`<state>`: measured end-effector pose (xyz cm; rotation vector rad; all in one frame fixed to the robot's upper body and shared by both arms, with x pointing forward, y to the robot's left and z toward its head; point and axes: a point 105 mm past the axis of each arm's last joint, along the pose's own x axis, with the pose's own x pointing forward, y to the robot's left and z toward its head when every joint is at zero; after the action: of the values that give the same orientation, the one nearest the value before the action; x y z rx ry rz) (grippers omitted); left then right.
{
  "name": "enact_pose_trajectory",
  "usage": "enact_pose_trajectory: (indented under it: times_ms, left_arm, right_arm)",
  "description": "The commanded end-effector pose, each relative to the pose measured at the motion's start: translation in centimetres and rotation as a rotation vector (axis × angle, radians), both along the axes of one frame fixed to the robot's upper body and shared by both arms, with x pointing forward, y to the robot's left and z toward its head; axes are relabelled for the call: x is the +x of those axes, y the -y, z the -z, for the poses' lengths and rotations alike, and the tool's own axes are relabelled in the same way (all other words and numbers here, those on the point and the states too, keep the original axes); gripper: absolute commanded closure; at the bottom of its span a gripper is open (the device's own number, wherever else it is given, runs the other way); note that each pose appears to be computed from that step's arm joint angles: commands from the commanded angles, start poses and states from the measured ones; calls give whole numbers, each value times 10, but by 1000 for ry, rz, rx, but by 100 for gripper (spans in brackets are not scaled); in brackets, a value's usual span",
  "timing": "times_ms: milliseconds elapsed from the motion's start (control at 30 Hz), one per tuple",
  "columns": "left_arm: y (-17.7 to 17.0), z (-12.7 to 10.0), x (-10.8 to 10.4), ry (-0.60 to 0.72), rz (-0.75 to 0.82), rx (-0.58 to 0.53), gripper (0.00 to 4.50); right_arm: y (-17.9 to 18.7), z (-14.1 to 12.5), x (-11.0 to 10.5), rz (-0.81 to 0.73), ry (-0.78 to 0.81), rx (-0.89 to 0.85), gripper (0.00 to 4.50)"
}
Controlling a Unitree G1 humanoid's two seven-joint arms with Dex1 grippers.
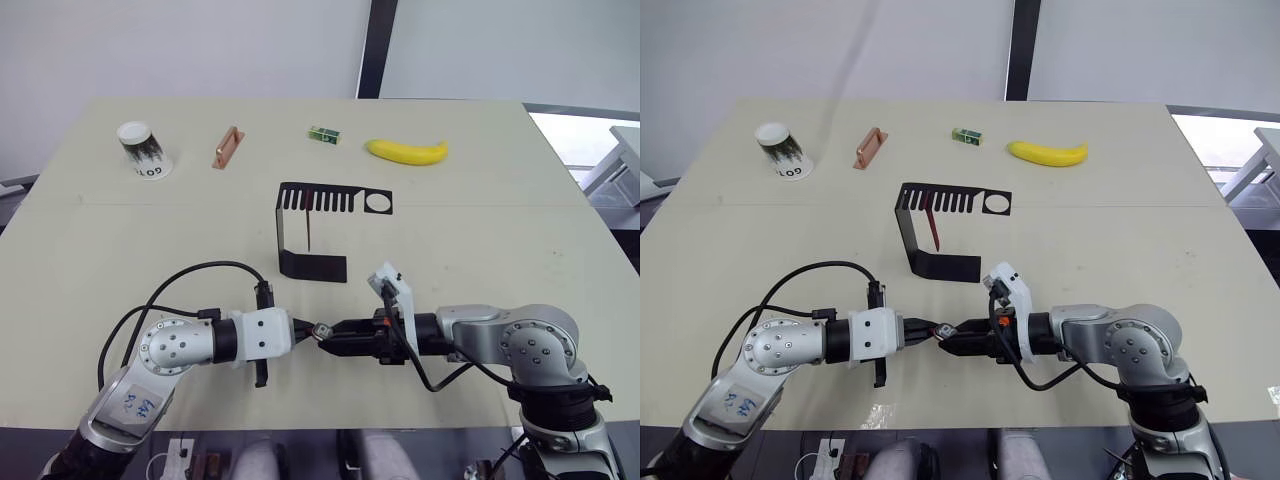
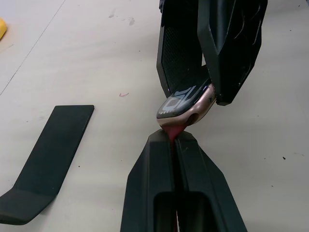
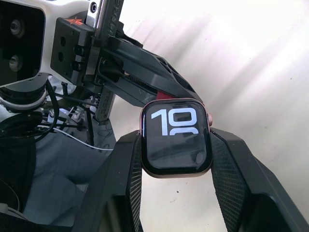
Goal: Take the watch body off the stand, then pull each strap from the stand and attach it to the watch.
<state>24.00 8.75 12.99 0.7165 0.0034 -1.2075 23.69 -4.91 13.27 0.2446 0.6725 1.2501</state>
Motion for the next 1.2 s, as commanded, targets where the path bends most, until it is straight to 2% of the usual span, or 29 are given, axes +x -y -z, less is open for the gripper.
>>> enact_pose_trajectory:
  times_ms: [33, 200, 333, 400, 533, 567, 600, 633, 700, 733, 800, 1000, 1200]
  left_arm:
    - [19, -23, -16, 94, 105, -59, 450]
    - [15, -21, -14, 87, 94, -51, 450]
    - [2, -16, -14, 63, 64, -23, 308]
    - [-9, -14, -16, 56, 53, 2, 206]
    - [-49, -7, -25, 11, 3, 79, 202]
    - [-62, -7, -27, -5, -27, 78, 202]
    - [-73, -8, -29, -17, -52, 65, 181]
    - [-82, -11, -33, -35, -70, 30, 150]
    - [-93, -16, -38, -57, -91, -36, 75]
    - [-96, -17, -40, -70, -94, -60, 10]
    - [-100, -19, -41, -86, -108, -103, 0]
    - [-96, -26, -40, -83, -60, -153, 0]
    - [-94, -26, -35, -82, -41, -157, 0]
  right_arm:
    - [-3, 1, -4, -16, 1, -12, 299]
    - [-4, 0, -6, -30, 8, -4, 299]
    - [-5, -5, -9, -56, 29, 24, 299]
    - [-4, -6, -10, -67, 46, 28, 299]
    - [-2, -12, -14, -102, 143, 33, 299]
    - [0, -15, -12, -99, 203, 37, 299]
    - [2, -17, -10, -104, 283, 22, 299]
    - [4, -19, -8, -126, 430, -6, 299]
    - [8, -13, -14, -237, 669, -81, 299]
    - [11, -8, -17, -296, 770, -110, 299]
    - [14, -1, -21, -370, 884, -136, 299]
    - [17, -10, -17, -413, 1219, -142, 299]
    - [21, -5, -11, -402, 1241, -161, 299]
